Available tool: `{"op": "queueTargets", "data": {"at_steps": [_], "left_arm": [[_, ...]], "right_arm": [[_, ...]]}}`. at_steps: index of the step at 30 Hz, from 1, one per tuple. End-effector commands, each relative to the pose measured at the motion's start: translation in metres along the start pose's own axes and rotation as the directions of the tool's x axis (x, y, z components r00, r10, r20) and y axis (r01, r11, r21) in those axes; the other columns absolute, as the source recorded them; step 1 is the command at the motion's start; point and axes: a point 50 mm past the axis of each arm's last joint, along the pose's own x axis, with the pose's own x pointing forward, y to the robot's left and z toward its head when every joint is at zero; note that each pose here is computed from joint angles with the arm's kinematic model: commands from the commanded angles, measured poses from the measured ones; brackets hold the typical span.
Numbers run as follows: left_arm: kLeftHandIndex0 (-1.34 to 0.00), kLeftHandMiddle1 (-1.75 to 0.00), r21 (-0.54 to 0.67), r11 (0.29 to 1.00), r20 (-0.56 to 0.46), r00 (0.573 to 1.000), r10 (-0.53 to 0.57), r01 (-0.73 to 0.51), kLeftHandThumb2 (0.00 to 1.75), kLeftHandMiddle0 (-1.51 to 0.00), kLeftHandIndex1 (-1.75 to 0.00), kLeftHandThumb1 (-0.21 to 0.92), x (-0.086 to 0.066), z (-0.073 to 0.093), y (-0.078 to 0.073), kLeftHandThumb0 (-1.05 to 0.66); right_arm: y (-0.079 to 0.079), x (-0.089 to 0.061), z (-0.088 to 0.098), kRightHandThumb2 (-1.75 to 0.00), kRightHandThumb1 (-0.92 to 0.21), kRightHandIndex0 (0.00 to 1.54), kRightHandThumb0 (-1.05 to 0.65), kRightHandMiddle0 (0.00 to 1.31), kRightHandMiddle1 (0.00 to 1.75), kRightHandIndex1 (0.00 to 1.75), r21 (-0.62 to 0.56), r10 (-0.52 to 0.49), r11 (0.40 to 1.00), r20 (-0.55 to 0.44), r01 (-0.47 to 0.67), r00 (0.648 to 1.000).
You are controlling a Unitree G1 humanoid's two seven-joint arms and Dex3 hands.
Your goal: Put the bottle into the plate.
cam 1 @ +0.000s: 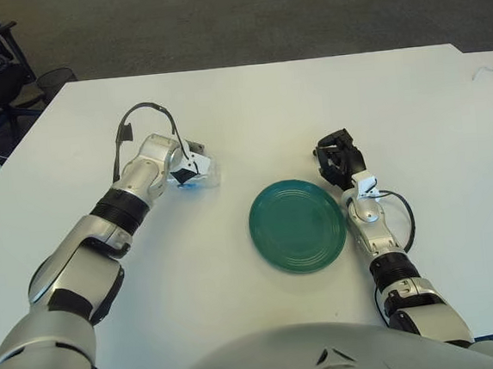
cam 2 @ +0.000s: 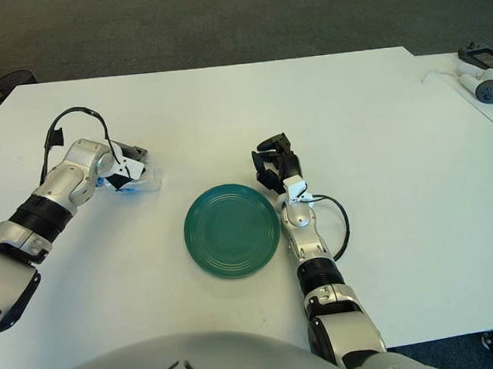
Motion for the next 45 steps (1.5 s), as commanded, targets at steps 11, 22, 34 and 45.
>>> {"op": "queueTargets", "data": {"at_steps": [11,22,34,45], "left_arm": [[0.00,-0.26,0.086,0.996,0.027,0.999,-0.022,0.020,1.26,-0.42,0.00,0.92,0.024,0.009,-0.026,-1.05],[0.00,-0.20,0.100,0.993,0.007,0.998,-0.060,0.059,1.34,-0.31,0.00,0.92,0.026,0.007,-0.025,-1.05],[0.00,-0.06,0.109,0.992,0.017,0.998,-0.067,0.065,1.38,-0.12,0.00,0.92,0.018,-0.002,-0.027,-1.05],[0.00,-0.94,0.097,0.995,-0.001,1.000,-0.022,0.022,1.30,-0.29,0.00,0.92,0.023,-0.009,-0.063,-1.05]], "right_arm": [[-0.003,-0.023,-0.036,-0.58,-0.87,0.30,-0.35,0.22,1.75,1.16,0.008,0.000,1.000,-0.178,0.002,0.984],[-0.006,-0.024,-0.037,-0.58,-0.87,0.31,-0.35,0.22,1.75,1.19,0.020,0.012,1.000,-0.170,-0.008,0.985],[-0.006,-0.026,-0.037,-0.58,-0.87,0.33,-0.35,0.22,1.75,1.21,0.040,0.037,0.999,-0.168,-0.030,0.985],[-0.008,-0.027,-0.036,-0.57,-0.88,0.35,-0.35,0.21,1.74,1.22,0.063,0.053,0.997,-0.168,-0.042,0.984]]}}
